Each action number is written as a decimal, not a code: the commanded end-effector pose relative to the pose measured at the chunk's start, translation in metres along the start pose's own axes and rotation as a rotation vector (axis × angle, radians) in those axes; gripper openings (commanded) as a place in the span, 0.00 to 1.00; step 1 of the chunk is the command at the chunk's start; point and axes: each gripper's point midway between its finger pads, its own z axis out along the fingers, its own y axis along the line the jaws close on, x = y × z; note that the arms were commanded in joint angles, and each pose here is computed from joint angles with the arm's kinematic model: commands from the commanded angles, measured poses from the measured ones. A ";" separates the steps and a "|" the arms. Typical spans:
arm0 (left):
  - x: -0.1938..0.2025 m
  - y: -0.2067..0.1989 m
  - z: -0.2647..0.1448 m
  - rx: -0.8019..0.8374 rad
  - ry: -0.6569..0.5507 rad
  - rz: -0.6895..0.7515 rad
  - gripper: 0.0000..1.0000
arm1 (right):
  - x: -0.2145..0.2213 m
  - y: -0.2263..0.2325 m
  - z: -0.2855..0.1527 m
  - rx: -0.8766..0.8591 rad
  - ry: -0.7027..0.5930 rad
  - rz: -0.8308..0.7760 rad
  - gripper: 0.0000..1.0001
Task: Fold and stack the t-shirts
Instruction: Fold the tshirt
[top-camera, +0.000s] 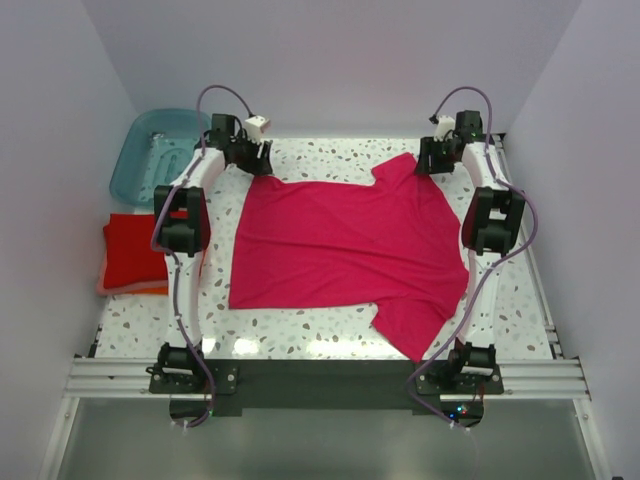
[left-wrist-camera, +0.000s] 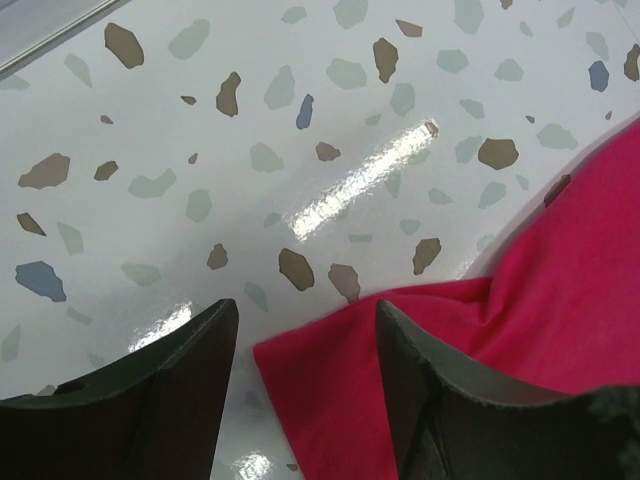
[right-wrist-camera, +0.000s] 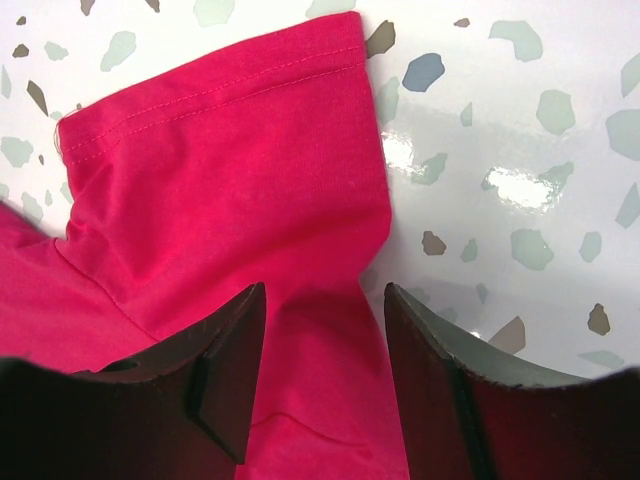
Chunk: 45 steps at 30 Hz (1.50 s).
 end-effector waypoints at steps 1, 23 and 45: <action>-0.002 0.011 -0.010 0.005 0.004 0.033 0.61 | -0.009 0.001 -0.005 -0.015 -0.023 0.018 0.54; 0.021 0.010 -0.008 0.108 0.026 -0.004 0.42 | -0.019 -0.002 0.008 -0.027 -0.065 0.051 0.44; 0.008 0.012 0.002 0.169 -0.050 0.071 0.45 | -0.030 0.001 0.005 -0.033 -0.094 0.049 0.39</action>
